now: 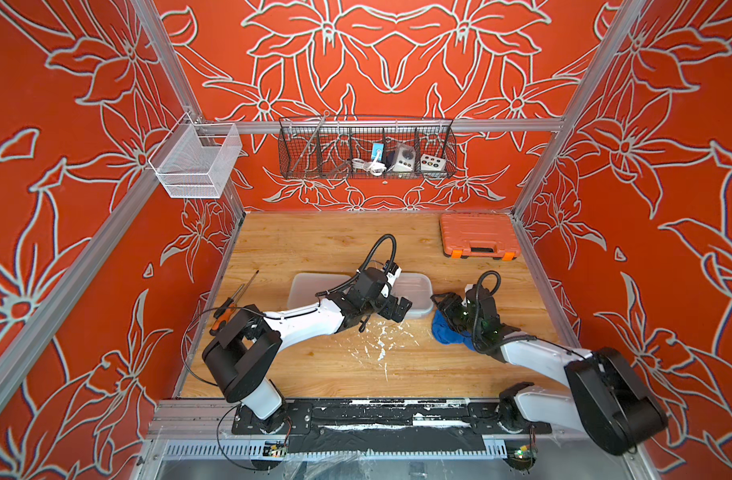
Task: Wipe the insides of the lunch boxes
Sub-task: Open the fastener of the lunch box.
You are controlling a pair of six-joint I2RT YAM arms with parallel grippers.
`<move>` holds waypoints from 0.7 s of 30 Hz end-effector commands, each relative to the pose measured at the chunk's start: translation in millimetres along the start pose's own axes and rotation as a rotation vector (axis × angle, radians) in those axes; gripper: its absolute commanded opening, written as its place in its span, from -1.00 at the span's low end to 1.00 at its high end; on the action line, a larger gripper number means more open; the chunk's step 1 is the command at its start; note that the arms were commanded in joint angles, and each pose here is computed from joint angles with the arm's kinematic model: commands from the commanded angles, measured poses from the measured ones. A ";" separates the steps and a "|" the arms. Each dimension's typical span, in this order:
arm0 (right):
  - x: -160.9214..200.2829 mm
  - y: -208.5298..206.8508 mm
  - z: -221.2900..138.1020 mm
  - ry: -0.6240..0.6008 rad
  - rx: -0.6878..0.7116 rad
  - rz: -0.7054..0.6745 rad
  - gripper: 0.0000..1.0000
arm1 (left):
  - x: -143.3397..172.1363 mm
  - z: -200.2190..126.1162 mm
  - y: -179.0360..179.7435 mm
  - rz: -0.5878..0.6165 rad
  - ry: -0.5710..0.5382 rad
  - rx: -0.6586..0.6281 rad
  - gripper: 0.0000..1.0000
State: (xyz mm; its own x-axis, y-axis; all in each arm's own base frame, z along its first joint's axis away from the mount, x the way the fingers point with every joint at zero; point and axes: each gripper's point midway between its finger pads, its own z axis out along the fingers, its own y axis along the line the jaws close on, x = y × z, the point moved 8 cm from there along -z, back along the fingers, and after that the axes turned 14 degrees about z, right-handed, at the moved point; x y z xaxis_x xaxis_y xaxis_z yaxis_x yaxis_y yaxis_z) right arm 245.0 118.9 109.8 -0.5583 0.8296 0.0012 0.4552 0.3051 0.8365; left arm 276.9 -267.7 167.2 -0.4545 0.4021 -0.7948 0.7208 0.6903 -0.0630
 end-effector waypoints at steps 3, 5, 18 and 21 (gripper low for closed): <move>-1.7 24.1 4.1 0.015 -0.125 0.055 0.21 | -10.7 9.1 -1.8 0.065 -0.051 0.003 0.97; -2.3 21.3 3.1 0.004 -0.125 0.070 0.21 | -8.5 14.8 -1.9 0.080 -0.043 0.009 0.97; -2.3 8.2 30.8 0.044 -0.229 0.208 0.16 | 6.9 33.9 4.2 0.080 -0.009 -0.033 0.89; -1.8 -2.8 28.0 0.029 -0.200 0.221 0.16 | 3.6 34.4 4.6 0.077 -0.017 -0.037 0.89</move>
State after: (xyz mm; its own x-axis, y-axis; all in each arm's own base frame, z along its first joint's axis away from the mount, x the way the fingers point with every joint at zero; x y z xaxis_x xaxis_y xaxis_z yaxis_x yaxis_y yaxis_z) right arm 269.2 131.1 92.6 -0.5005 0.8487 0.1707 0.4245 0.0687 0.9028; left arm 295.7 -282.1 151.2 -0.3745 0.4213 -0.8260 0.7372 0.6756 0.0103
